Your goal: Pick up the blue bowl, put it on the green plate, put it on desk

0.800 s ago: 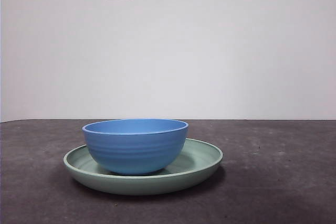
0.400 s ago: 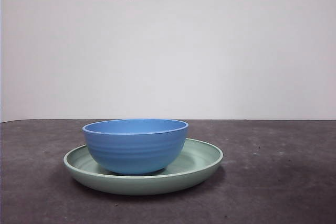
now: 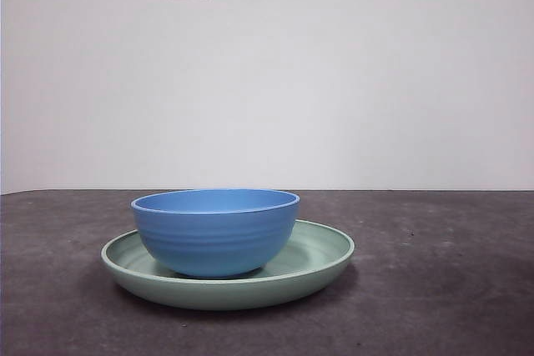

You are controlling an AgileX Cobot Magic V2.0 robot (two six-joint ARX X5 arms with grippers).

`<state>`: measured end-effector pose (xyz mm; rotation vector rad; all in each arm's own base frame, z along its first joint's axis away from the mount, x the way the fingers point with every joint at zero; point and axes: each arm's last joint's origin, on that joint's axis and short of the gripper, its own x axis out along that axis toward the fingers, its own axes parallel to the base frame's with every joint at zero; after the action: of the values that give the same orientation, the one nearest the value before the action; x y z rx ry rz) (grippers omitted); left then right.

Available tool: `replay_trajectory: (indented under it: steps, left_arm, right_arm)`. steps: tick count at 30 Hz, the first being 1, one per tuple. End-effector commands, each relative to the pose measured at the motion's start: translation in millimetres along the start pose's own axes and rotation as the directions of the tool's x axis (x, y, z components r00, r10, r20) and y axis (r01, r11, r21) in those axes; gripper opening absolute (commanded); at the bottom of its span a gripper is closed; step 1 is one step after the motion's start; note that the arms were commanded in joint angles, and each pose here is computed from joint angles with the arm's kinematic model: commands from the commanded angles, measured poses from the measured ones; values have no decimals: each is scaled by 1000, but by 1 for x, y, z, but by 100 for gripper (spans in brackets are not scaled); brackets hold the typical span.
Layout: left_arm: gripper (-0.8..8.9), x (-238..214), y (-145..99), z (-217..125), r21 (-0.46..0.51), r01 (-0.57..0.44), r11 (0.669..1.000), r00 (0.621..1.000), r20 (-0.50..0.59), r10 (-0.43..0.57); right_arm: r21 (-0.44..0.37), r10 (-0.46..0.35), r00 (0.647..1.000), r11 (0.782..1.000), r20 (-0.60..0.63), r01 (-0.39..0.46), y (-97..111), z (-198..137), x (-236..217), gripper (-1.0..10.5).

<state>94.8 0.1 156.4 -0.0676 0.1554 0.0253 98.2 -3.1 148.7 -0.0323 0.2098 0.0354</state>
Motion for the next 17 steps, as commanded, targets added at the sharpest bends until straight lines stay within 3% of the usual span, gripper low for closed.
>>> replay_trajectory:
  steps: [1,17]
  left_arm:
    - [27,2,0,-7,2,-1,1000,1000,-24,1]
    - [27,2,0,-7,2,-1,1000,1000,-24,1]
  right_arm:
    - [11,-14,1000,1000,12,14,0,-1,-1,25]
    - [3,-16,993,1000,121,16,0,9,-3,25]
